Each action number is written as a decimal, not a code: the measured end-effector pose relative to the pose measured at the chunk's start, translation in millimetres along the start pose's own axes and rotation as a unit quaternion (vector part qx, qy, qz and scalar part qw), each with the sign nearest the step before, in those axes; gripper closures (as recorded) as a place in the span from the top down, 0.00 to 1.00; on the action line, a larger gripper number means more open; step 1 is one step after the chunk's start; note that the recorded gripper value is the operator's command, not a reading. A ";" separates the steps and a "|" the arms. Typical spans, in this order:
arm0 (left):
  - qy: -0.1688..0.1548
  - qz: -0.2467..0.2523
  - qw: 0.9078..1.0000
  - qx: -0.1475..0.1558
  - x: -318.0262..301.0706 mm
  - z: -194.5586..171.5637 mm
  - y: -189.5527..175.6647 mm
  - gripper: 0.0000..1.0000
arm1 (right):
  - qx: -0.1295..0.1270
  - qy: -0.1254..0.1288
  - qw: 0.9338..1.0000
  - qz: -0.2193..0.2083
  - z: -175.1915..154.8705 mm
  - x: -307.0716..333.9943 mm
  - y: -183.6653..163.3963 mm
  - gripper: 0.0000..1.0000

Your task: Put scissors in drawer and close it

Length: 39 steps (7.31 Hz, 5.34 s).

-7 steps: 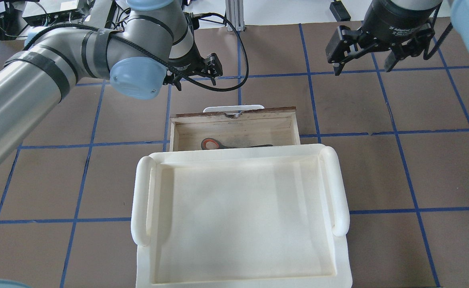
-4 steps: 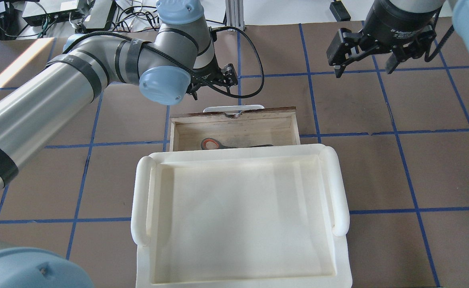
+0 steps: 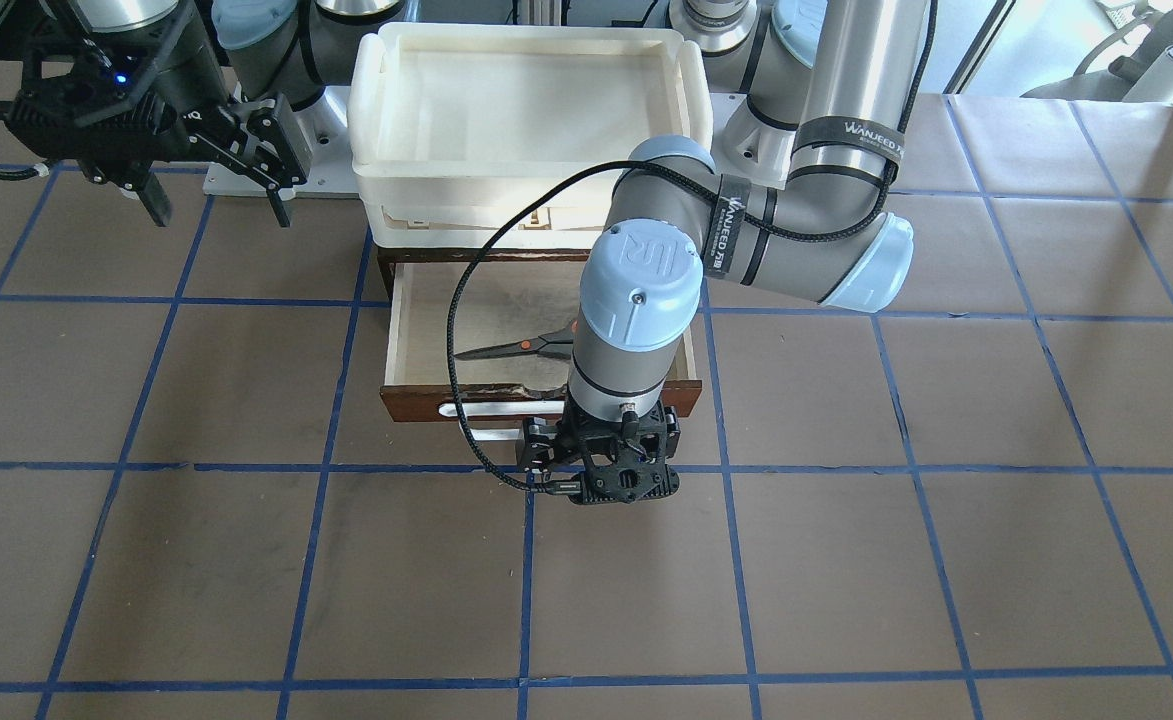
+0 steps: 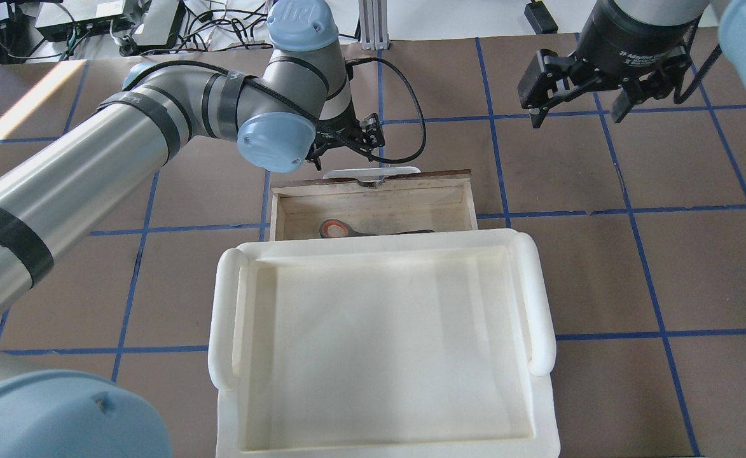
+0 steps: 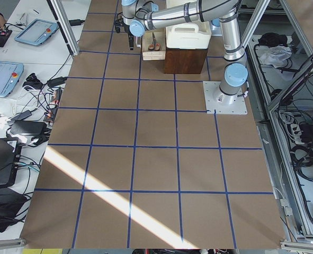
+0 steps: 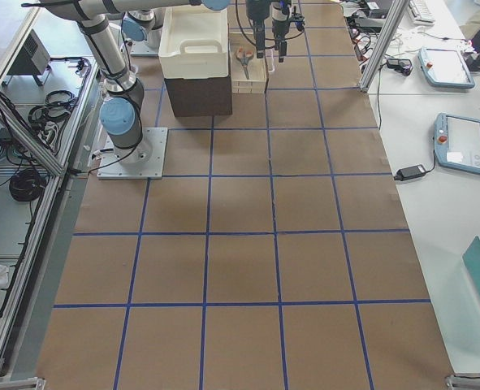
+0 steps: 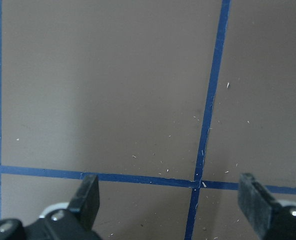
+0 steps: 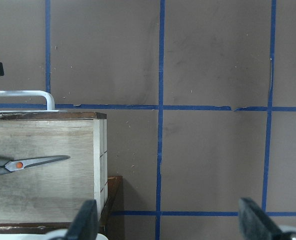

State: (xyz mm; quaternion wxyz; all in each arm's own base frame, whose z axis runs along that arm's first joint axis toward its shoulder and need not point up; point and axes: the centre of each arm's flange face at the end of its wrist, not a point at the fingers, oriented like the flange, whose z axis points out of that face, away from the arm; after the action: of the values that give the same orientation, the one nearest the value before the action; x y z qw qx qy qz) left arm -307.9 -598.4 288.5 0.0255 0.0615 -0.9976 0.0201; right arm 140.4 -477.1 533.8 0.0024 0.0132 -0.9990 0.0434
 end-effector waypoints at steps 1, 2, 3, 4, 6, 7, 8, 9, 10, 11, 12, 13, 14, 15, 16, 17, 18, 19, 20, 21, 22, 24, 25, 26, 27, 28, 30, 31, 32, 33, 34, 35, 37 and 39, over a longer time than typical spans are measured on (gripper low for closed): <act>-0.003 0.000 1.000 -0.008 -0.4 3.2 1.1 1.00 | 0.000 0.001 1.000 -0.001 0.2 0.4 0.1 1.00; -0.007 -0.001 1.000 -0.018 -0.7 4.9 2.9 1.00 | -0.001 0.003 1.000 -0.002 0.4 0.9 0.2 1.00; -0.009 -0.001 1.000 -0.026 -0.8 6.0 4.4 1.00 | -0.001 0.003 1.000 -0.001 0.4 0.9 0.2 1.00; -0.012 -0.002 0.999 -0.033 -1.0 5.9 5.6 1.00 | -0.001 0.002 1.000 0.004 0.4 0.8 0.2 1.00; -0.018 -0.003 0.999 -0.049 -1.6 3.9 8.0 1.00 | 0.000 0.000 0.999 0.035 -1.7 0.3 2.1 1.00; -0.021 -0.003 0.998 -0.059 -1.8 0.7 8.8 1.00 | 0.001 0.000 0.999 0.044 -3.1 0.1 3.3 1.00; -0.026 -0.004 0.997 -0.070 -2.3 -3.3 10.6 1.00 | 0.002 0.001 0.999 0.047 -4.0 0.2 4.0 1.00; -0.030 -0.004 0.996 -0.080 -3.1 -6.9 13.1 1.00 | 0.002 0.002 0.999 0.046 -4.3 0.4 4.2 1.00; -0.032 -0.005 0.996 -0.087 -3.8 -8.4 15.1 1.00 | 0.002 0.002 0.999 0.045 -4.5 0.5 4.3 1.00; -0.036 -0.005 0.995 -0.096 -4.6 -8.5 17.8 1.00 | 0.002 0.003 0.999 0.044 -4.5 0.6 4.3 1.00; -0.040 -0.005 0.993 -0.107 -5.4 -9.8 21.9 1.00 | 0.003 0.004 0.999 0.042 -4.5 0.7 4.2 1.00; -0.044 -0.006 0.992 -0.116 -6.4 -12.0 25.7 1.00 | 0.003 0.004 0.999 0.042 -4.4 0.8 4.1 1.00; -0.048 -0.006 0.991 -0.125 -7.5 -13.5 29.0 1.00 | 0.002 0.004 0.999 0.042 -4.2 0.8 4.2 1.00; -0.052 -0.006 0.990 -0.134 -8.7 -15.0 32.5 1.00 | 0.002 0.004 0.999 0.042 -4.0 0.8 4.4 1.00; -0.056 -0.006 0.988 -0.143 -9.8 -16.2 35.9 1.00 | 0.001 0.004 0.999 0.042 -3.4 0.7 4.6 1.00; -0.060 -0.006 0.986 -0.153 -10.8 -15.4 39.0 1.00 | 0.000 0.003 0.999 0.042 -2.0 0.6 4.8 1.00; -0.064 -0.006 0.985 -0.162 -11.4 -13.2 41.4 1.00 | -0.002 0.002 0.999 0.042 -0.5 0.3 5.1 1.00; -0.069 -0.006 0.983 -0.171 -12.2 -11.7 43.9 1.00 | -0.002 0.001 0.999 0.042 0.2 0.2 5.2 1.00; -0.074 -0.006 0.980 -0.184 -13.5 -9.5 47.2 1.00 | -0.002 0.001 0.999 0.042 0.6 -0.1 5.3 1.00; -0.079 -0.007 0.977 -0.196 -14.4 -6.9 50.4 1.00 | -0.003 0.001 0.999 0.041 0.8 -0.4 5.6 1.00; -0.084 -0.006 0.975 -0.207 -14.3 -5.4 54.5 1.00 | -0.003 0.001 0.999 0.041 0.9 -0.5 5.8 1.00; -0.094 -0.004 0.968 -0.231 -13.8 0.9 62.6 1.00 | -0.004 0.000 0.999 0.041 1.2 -0.7 5.9 1.00; -0.098 -0.003 0.966 -0.241 -14.2 4.6 65.1 1.00 | -0.004 0.000 0.999 0.041 1.0 -1.0 6.1 1.00; -0.100 -0.003 0.963 -0.249 -13.9 7.7 67.8 1.00 | -0.003 -0.001 0.999 0.041 0.8 -1.2 6.2 1.00; -0.103 -0.003 0.961 -0.257 -13.7 9.3 71.7 1.00 | -0.003 -0.001 0.999 0.041 0.8 -1.2 6.2 1.00; -0.106 -0.002 0.958 -0.266 -13.9 10.6 75.0 1.00 | -0.003 -0.001 0.999 0.041 1.0 -1.1 5.9 1.00; -0.110 0.003 0.956 -0.273 -9.8 12.3 81.2 1.00 | -0.003 -0.001 0.999 0.041 1.3 -1.1 5.7 1.00; -0.113 0.005 0.954 -0.277 -7.7 15.1 83.3 1.00 | -0.004 -0.001 0.999 0.041 1.4 -1.1 5.8 1.00; -0.115 0.006 0.953 -0.280 -6.9 17.3 84.3 1.00 | -0.004 0.000 0.999 0.040 1.3 -1.0 5.8 1.00; -0.116 0.007 0.953 -0.279 -7.1 16.5 84.3 1.00 | -0.003 0.000 0.999 0.040 1.2 -0.9 5.8 1.00; -0.116 0.007 0.954 -0.275 -7.4 12.8 84.0 1.00 | -0.003 0.000 0.999 0.040 1.1 -0.9 5.9 1.00; -0.114 0.007 0.956 -0.271 -7.7 8.6 83.2 1.00 | -0.003 0.000 0.999 0.040 1.0 -1.0 6.0 1.00; -0.102 0.005 0.964 -0.246 -7.4 2.5 71.1 1.00 | -0.004 -0.001 0.999 0.040 1.3 -1.1 5.9 1.00; -0.067 -0.007 0.980 -0.185 -19.0 -11.6 32.3 1.00 | -0.004 -0.001 0.999 0.040 1.4 -1.4 5.8 1.00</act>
State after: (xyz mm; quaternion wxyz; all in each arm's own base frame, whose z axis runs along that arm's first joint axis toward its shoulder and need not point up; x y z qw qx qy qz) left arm -292.5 -563.5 297.9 -0.0300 0.0641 -0.9831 -0.1689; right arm 141.6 -471.4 531.9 -0.0007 -0.0270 -0.9989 0.0395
